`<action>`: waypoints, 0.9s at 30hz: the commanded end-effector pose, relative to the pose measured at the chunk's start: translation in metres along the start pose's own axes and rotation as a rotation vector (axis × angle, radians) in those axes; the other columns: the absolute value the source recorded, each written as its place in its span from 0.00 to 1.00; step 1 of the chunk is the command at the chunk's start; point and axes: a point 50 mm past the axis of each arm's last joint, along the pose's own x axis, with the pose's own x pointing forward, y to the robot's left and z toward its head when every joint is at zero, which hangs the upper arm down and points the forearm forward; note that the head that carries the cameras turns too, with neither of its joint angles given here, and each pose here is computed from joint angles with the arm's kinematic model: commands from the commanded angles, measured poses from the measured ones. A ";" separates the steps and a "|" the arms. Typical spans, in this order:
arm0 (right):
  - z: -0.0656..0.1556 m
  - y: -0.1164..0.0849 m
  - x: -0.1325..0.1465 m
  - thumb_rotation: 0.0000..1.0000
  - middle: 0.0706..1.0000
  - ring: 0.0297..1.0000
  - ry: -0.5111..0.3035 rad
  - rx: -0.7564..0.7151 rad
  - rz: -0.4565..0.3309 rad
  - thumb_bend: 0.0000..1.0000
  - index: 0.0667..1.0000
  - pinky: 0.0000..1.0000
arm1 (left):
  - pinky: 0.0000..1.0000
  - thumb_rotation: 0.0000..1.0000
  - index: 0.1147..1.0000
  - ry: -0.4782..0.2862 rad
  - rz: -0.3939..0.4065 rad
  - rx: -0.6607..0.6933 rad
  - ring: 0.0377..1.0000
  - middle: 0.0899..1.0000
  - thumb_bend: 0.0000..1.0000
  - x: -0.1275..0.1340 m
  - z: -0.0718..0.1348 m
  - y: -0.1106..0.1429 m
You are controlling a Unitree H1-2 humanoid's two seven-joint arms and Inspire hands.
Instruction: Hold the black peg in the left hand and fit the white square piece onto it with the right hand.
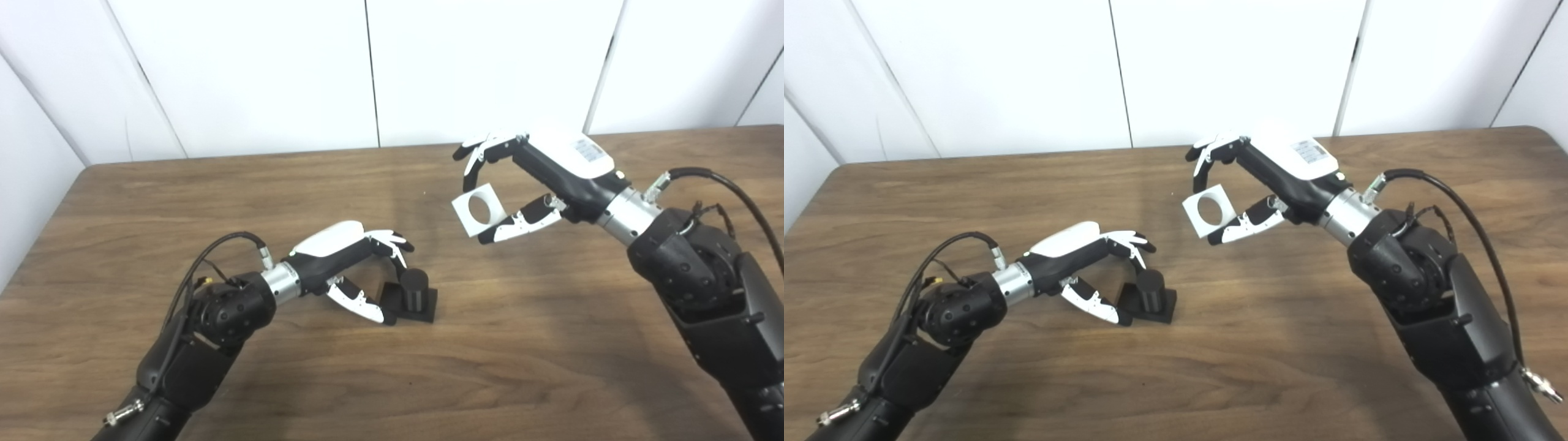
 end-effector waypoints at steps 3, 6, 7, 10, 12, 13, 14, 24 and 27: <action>0.014 -0.013 0.007 0.13 0.73 0.77 -0.082 -0.017 -0.048 0.52 0.44 0.63 | 0.86 0.31 0.50 0.038 -0.063 -0.006 0.94 0.87 0.80 0.003 -0.004 -0.013; 0.015 -0.011 0.009 0.13 0.73 0.78 -0.094 -0.011 -0.047 0.52 0.44 0.63 | 0.85 0.30 0.50 0.039 -0.060 -0.005 0.94 0.87 0.81 0.004 -0.004 -0.014; 0.016 -0.010 0.009 0.13 0.73 0.77 -0.100 -0.008 -0.046 0.52 0.44 0.63 | 0.86 0.30 0.50 0.039 -0.060 -0.004 0.94 0.86 0.81 0.004 -0.005 -0.014; 0.018 -0.008 0.011 0.13 0.73 0.78 -0.113 0.000 -0.040 0.52 0.44 0.63 | 0.85 0.30 0.50 0.039 -0.057 -0.006 0.94 0.86 0.81 0.005 -0.005 -0.014; 0.021 -0.008 0.013 0.13 0.73 0.78 -0.116 0.008 -0.024 0.52 0.44 0.63 | 0.84 0.30 0.50 0.036 -0.054 0.000 0.93 0.86 0.81 0.005 -0.005 -0.015; 0.022 -0.008 0.013 0.13 0.73 0.78 -0.117 0.010 -0.019 0.52 0.44 0.63 | 0.83 0.30 0.50 0.035 -0.053 0.004 0.93 0.86 0.81 0.006 -0.005 -0.015; 0.023 -0.007 0.015 0.13 0.73 0.78 -0.121 0.012 -0.005 0.52 0.44 0.63 | 0.83 0.30 0.50 0.036 -0.052 0.005 0.93 0.86 0.81 0.006 -0.005 -0.016; 0.033 0.004 0.027 0.13 0.74 0.78 -0.151 0.023 0.121 0.52 0.45 0.62 | 0.83 0.30 0.50 0.037 -0.048 0.024 0.93 0.86 0.81 0.009 -0.002 -0.019; 0.033 0.009 0.030 0.13 0.74 0.78 -0.158 0.021 0.158 0.52 0.44 0.62 | 0.83 0.29 0.50 0.040 -0.046 0.027 0.93 0.86 0.81 0.009 -0.001 -0.019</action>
